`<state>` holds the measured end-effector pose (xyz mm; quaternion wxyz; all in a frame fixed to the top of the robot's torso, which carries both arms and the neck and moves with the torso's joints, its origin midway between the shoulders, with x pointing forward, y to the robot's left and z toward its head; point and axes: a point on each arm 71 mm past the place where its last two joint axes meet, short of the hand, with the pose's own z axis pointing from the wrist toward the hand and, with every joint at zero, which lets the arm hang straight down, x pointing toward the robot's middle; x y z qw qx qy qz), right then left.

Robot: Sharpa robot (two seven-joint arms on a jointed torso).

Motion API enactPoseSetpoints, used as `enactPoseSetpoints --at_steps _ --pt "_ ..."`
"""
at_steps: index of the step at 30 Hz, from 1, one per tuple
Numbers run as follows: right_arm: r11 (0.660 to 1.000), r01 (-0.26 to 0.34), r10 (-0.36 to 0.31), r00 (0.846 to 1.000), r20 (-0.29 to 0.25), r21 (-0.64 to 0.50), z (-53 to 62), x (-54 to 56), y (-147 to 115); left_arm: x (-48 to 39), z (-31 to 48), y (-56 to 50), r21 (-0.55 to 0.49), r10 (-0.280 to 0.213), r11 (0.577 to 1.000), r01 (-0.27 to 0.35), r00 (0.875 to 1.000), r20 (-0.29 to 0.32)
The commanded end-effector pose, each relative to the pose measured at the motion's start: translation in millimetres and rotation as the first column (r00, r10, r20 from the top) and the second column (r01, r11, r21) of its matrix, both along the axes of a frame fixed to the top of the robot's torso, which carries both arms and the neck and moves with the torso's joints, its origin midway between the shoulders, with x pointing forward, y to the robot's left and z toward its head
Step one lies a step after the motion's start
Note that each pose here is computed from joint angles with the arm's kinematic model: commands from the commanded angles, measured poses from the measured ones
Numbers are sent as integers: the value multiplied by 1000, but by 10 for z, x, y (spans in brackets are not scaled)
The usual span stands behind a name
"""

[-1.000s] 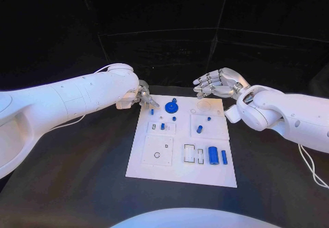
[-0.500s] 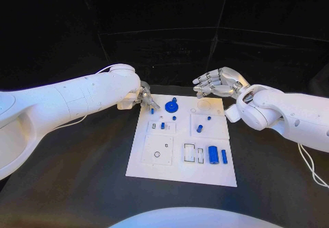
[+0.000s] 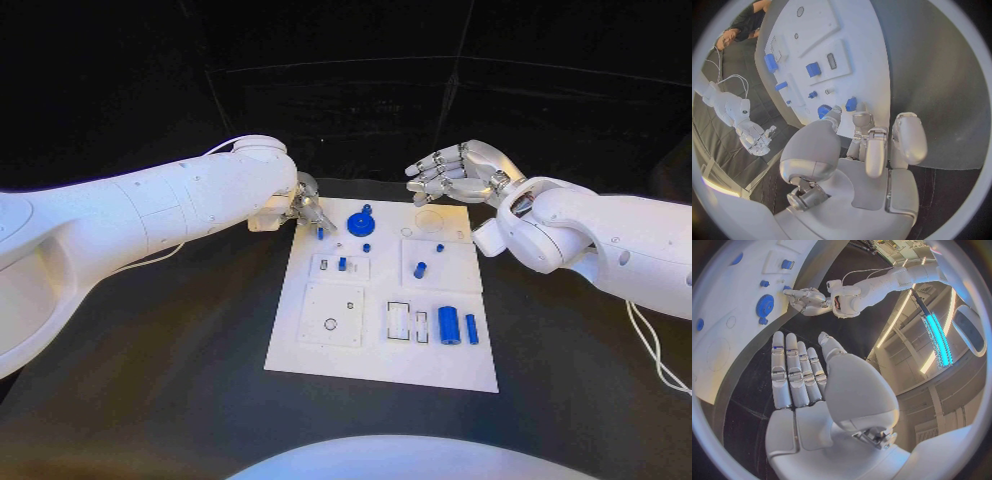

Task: Assemble the parts on the task board

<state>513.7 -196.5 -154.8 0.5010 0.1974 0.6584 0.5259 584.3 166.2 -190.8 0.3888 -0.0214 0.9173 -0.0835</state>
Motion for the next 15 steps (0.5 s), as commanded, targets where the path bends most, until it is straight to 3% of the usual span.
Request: enactPoseSetpoints --at_steps 1,15 --pt "1000 -12 12 1000 7 4 15 -2 13 -4 5 -11 2 -14 1000 14 1000 -7" --pt "1000 -12 12 1000 6 3 13 5 16 -1 9 -9 -24 1 1000 -1 1000 -1"
